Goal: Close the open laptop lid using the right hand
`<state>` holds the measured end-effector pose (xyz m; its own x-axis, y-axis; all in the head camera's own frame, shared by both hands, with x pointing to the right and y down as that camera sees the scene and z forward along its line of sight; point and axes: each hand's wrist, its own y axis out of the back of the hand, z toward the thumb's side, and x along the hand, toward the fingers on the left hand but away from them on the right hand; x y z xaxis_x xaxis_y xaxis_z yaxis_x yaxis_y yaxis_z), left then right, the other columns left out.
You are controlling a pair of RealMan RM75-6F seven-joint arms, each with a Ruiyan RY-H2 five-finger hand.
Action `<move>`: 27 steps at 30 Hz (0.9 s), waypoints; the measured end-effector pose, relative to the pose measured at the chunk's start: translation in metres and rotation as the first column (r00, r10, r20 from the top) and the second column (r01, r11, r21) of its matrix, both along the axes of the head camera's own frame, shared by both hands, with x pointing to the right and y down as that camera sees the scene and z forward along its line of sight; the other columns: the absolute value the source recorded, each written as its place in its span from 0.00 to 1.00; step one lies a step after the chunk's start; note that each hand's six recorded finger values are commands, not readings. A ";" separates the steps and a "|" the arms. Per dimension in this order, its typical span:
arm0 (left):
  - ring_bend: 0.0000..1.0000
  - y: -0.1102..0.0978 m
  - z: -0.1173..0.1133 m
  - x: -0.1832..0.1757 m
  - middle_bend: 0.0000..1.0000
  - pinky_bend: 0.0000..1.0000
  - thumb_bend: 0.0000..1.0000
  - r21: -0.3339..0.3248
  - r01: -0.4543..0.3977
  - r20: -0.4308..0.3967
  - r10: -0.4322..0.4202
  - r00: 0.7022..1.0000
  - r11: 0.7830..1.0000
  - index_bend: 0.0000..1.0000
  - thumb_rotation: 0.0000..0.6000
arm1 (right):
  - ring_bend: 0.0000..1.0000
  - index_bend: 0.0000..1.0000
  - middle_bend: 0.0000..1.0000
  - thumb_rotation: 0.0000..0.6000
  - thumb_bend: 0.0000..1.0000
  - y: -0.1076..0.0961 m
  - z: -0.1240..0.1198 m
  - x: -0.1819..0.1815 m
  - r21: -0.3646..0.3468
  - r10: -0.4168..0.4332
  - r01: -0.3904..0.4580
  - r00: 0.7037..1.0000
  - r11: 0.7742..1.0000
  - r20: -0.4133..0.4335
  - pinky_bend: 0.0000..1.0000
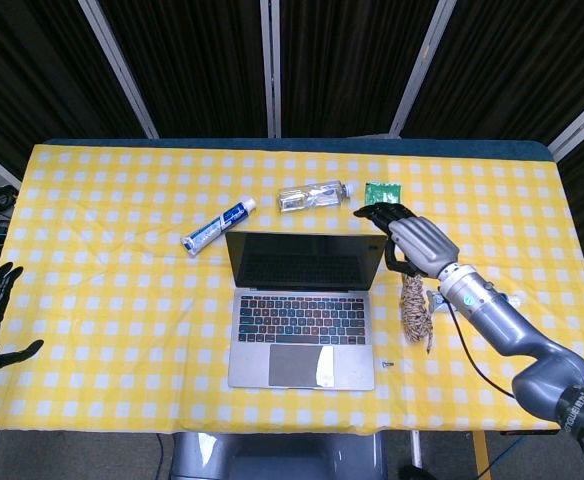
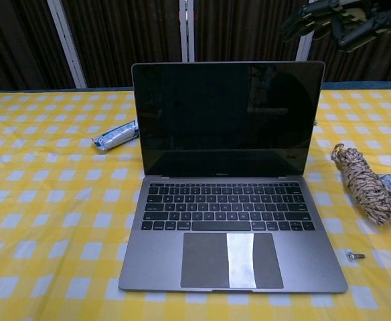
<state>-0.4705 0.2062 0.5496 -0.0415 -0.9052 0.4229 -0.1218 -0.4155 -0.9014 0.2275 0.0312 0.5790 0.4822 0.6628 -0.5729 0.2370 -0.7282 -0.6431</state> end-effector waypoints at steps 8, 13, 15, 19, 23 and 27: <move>0.00 -0.001 0.001 -0.005 0.00 0.00 0.00 -0.018 0.014 -0.015 -0.014 1.000 1.000 0.00 1.00 | 0.03 0.12 0.13 1.00 1.00 -0.003 0.015 -0.028 -0.058 -0.034 0.033 0.999 0.998 -0.019 0.00; 0.00 -0.002 0.001 -0.007 0.00 0.00 0.00 -0.018 0.016 -0.020 -0.016 1.000 1.000 0.00 1.00 | 0.17 0.10 0.20 1.00 1.00 -0.005 0.023 -0.038 -0.076 -0.042 0.040 0.998 0.996 -0.036 0.08; 0.00 -0.002 0.001 -0.008 0.00 0.00 0.00 -0.019 0.017 -0.022 -0.018 1.000 1.000 0.00 1.00 | 0.20 0.10 0.23 1.00 1.00 -0.005 0.025 -0.041 -0.080 -0.045 0.041 0.998 0.996 -0.043 0.13; 0.00 -0.003 0.002 -0.009 0.00 0.00 0.00 -0.025 0.022 -0.028 -0.023 0.999 0.999 0.00 1.00 | 0.27 0.13 0.30 1.00 1.00 -0.005 0.026 -0.048 -0.083 -0.049 0.045 0.998 0.995 -0.047 0.16; 0.00 -0.003 0.002 -0.010 0.00 0.00 0.00 -0.028 0.023 -0.030 -0.024 0.999 0.999 0.00 1.00 | 0.29 0.14 0.32 1.00 1.00 -0.003 0.025 -0.056 -0.095 -0.053 0.049 0.998 0.994 -0.039 0.20; 0.00 -0.003 0.003 -0.011 0.00 0.00 0.00 -0.030 0.024 -0.030 -0.025 0.999 0.999 0.00 1.00 | 0.29 0.14 0.32 1.00 1.00 0.001 0.022 -0.061 -0.111 -0.049 0.046 0.999 0.993 -0.022 0.24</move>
